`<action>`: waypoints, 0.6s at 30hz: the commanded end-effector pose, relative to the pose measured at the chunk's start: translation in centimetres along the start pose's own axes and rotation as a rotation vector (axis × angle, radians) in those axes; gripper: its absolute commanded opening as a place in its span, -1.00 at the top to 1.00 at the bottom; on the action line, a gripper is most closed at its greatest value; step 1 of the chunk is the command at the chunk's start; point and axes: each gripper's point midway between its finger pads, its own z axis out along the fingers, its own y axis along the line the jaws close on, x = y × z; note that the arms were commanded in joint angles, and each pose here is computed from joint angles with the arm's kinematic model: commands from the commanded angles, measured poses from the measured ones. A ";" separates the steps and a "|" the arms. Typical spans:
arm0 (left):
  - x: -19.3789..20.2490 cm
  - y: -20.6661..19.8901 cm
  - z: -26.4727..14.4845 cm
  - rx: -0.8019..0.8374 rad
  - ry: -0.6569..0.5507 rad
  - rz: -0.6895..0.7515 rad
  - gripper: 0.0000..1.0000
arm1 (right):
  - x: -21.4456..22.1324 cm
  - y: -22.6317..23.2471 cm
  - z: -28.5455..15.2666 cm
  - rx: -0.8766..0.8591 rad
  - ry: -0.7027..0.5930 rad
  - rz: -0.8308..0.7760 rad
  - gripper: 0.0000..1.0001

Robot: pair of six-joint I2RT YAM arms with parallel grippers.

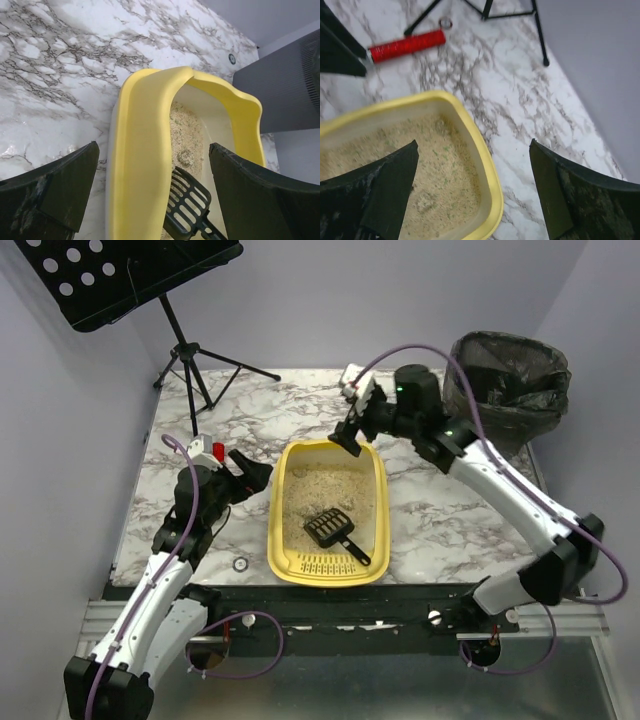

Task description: Clean the litter box

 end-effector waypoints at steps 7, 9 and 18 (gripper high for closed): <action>-0.1 -0.4 -0.8 0.024 -0.031 -0.058 -0.97 | -7.5 5.6 -7.3 -0.136 -0.322 0.306 -1.00; 0.1 -0.2 -0.7 0.011 -0.022 -0.061 -0.97 | -6.5 7.6 -7.4 -0.232 -0.277 0.370 -1.00; 0.7 0.7 -0.8 -0.030 0.002 -0.049 -0.97 | 4.5 13.4 -3.0 -0.144 0.273 0.605 -1.00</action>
